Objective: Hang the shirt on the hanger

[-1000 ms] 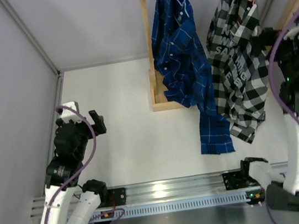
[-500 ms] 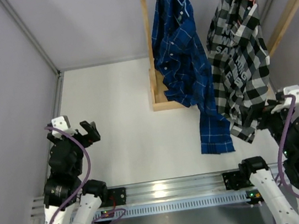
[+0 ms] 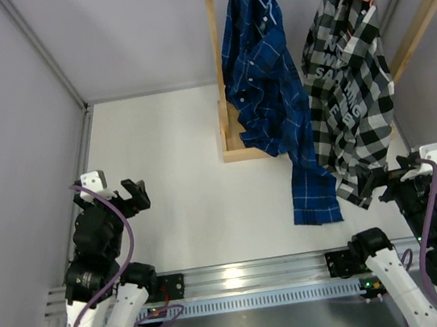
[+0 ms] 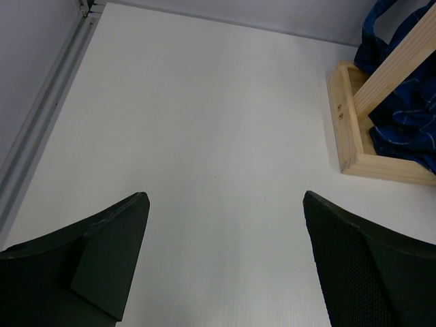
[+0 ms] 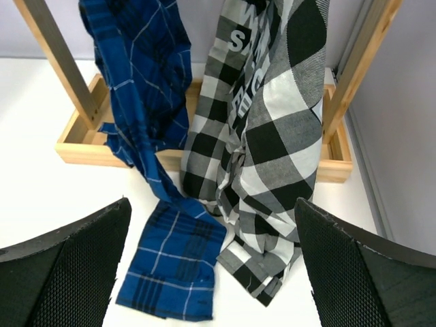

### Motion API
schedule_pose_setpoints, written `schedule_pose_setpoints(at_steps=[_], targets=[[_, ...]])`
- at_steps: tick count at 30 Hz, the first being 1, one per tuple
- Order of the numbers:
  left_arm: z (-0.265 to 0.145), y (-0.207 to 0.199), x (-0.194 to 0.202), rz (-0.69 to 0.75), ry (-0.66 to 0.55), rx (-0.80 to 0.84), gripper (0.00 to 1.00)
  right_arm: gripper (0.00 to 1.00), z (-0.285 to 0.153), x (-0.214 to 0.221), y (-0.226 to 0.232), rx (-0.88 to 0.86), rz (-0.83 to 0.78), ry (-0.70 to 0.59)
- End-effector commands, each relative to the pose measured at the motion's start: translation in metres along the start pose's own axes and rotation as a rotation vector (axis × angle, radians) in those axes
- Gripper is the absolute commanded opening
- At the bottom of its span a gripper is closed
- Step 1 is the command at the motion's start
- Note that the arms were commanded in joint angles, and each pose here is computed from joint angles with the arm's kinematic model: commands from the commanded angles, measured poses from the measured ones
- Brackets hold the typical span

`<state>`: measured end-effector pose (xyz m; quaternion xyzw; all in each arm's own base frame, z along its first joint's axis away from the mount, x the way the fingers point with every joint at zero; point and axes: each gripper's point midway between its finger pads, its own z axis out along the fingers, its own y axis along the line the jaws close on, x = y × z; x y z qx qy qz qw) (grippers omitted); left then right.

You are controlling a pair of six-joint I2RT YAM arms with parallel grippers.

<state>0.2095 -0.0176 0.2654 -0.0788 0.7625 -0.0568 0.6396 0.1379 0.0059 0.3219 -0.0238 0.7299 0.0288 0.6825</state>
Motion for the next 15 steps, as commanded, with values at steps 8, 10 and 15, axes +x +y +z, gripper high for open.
schedule_pose_setpoints(at_steps=[8, 10, 15], targets=[[0.004, -0.005, -0.006, -0.013, -0.022, 0.017, 0.98, 1.0, 0.012, -0.008, -0.006, 0.041, 0.005, -0.013], [0.004, -0.005, -0.006, -0.013, -0.022, 0.017, 0.98, 1.0, 0.014, -0.008, -0.006, 0.043, 0.004, -0.005], [0.004, -0.006, -0.006, -0.011, -0.021, 0.027, 0.98, 1.0, 0.015, -0.007, -0.008, 0.057, -0.002, -0.001]])
